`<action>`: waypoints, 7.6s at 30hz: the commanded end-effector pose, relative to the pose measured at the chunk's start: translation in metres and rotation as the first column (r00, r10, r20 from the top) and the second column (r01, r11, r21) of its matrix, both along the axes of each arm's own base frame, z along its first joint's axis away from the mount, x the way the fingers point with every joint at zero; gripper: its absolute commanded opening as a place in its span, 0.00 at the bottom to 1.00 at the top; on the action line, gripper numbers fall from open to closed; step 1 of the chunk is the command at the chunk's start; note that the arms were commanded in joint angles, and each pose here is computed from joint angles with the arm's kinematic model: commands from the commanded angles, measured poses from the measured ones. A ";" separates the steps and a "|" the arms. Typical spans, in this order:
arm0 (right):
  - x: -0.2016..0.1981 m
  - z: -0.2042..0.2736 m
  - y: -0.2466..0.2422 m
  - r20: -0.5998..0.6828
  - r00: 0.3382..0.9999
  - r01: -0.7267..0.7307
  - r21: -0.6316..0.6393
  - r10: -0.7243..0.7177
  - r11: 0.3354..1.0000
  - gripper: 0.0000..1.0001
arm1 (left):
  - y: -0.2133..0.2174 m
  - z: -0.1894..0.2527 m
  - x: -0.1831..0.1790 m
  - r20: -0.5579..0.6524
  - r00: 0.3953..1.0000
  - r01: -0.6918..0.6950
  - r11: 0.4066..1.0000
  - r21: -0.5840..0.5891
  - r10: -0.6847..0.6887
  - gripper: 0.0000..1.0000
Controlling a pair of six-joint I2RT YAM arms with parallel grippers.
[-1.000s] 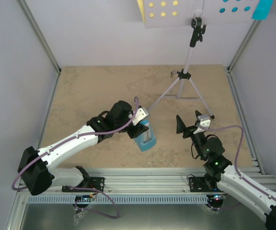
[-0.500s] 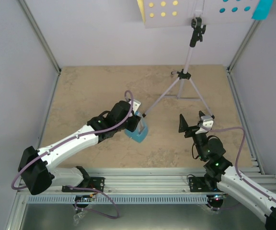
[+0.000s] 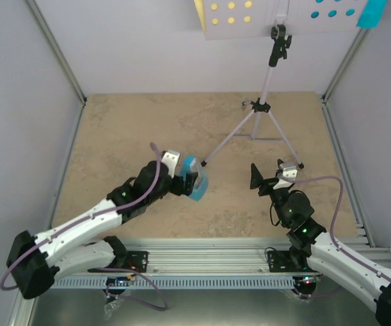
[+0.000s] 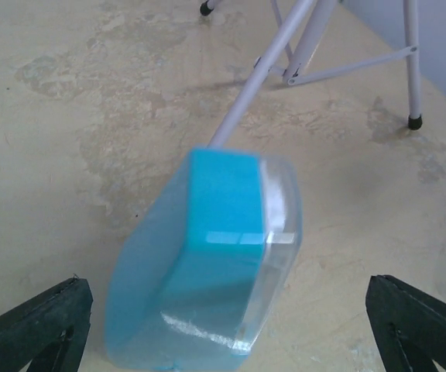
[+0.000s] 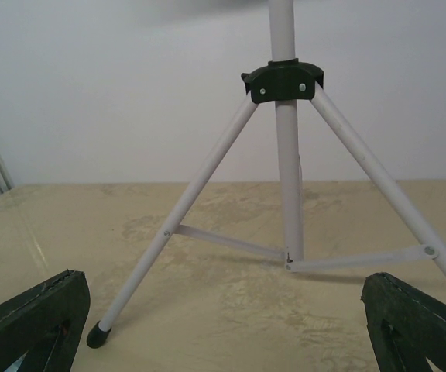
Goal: Pack up the instrument practice props
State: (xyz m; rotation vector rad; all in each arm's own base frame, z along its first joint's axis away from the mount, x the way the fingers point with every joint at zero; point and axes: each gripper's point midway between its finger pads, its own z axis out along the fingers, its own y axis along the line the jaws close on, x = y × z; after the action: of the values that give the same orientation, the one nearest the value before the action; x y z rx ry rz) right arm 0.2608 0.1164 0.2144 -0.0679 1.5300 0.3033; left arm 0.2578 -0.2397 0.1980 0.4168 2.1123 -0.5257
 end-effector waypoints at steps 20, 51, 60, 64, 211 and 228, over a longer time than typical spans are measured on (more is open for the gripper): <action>-0.019 0.028 0.025 0.123 0.974 -0.192 0.013 0.189 0.981 0.97 | 0.018 -0.041 -0.018 0.172 0.956 0.288 0.879 -0.379 -0.238 0.99; -0.019 0.026 0.025 0.118 0.975 -0.192 0.006 0.190 0.981 0.98 | -0.001 -0.104 -0.028 0.133 0.983 0.138 0.986 -0.090 -0.125 0.99; -0.019 0.026 0.021 0.123 0.978 -0.174 0.013 0.171 0.985 0.98 | -0.018 -0.142 -0.017 0.123 0.973 0.192 0.980 0.056 -0.198 0.99; -0.019 0.027 0.020 0.124 0.978 -0.170 0.015 0.167 0.985 0.98 | -0.023 -0.146 -0.014 0.134 0.965 0.214 0.973 0.086 -0.224 0.99; 0.102 0.142 0.020 -0.083 0.992 -0.096 -0.057 0.092 0.994 0.98 | 0.101 0.166 0.121 0.324 0.914 -0.184 0.961 -0.205 0.244 0.99; 0.213 0.154 0.009 -0.060 0.998 0.000 -0.138 -0.008 0.990 0.73 | 0.113 0.172 0.119 0.357 0.891 -0.236 0.958 -0.162 0.280 0.99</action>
State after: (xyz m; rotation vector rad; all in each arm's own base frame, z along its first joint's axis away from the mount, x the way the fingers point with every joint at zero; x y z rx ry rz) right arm 0.4675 0.1305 0.3459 -0.1770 1.6932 0.2363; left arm 0.3784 -0.1281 0.3614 0.1442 1.7366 -0.3887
